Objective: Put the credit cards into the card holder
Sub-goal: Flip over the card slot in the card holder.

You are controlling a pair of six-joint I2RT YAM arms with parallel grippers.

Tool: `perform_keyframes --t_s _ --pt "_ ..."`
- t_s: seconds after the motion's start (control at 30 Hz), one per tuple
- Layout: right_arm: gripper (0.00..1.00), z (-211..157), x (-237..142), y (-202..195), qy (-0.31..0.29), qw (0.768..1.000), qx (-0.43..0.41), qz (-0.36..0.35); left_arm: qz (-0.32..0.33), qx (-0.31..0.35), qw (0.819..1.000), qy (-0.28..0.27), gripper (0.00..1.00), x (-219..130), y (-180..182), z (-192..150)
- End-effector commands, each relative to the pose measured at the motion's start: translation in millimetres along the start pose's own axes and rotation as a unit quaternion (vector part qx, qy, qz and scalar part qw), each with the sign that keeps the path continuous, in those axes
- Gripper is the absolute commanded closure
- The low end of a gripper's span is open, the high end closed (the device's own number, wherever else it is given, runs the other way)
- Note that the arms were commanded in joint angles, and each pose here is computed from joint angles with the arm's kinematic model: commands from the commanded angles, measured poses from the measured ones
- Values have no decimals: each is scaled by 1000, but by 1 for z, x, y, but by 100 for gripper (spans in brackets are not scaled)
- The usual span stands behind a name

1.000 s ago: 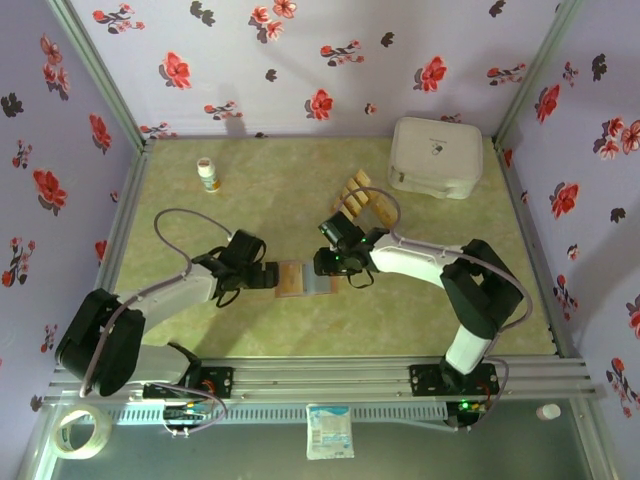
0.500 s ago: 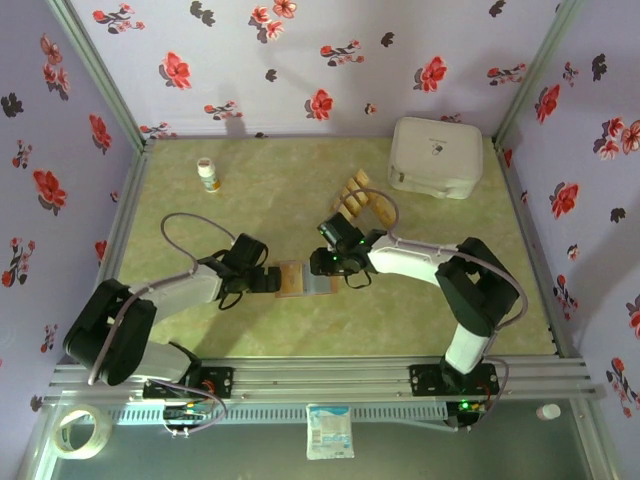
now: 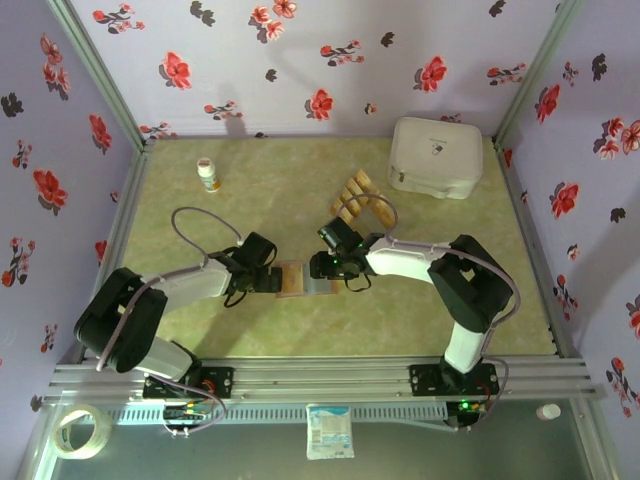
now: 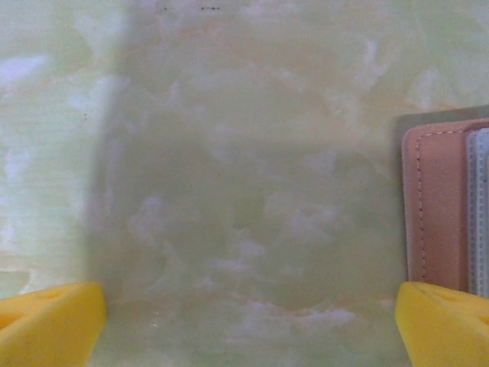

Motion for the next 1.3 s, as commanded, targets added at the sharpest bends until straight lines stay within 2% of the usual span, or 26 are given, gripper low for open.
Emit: perform_keyframes --t_s 0.0,0.27,0.47,0.87,1.27 --pt "47 -8 12 0 22 999 20 24 13 3 1000 18 2 12 2 -8" --pt "53 -1 13 28 16 990 48 129 13 7 1000 20 2 16 -1 -11" --pt "56 6 3 40 3 985 57 166 11 8 1000 19 2 16 -2 -11" --pt "54 8 -24 41 -14 992 24 120 4 7 1000 6 2 6 -3 -5" --pt "53 4 -17 53 -6 992 16 126 2 5 1000 5 2 5 -3 -6"
Point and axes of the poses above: each hand's point on the last joint's axis, 136 mm out from that joint toward the fingers, its own x axis out along the fingers, its own y axis along the line the jaws close on, z = x × y, the point moved 5 cm from there along -x, back along the fingers, and after that the axes turned 7 degrees about -x, right-handed, at the moved point
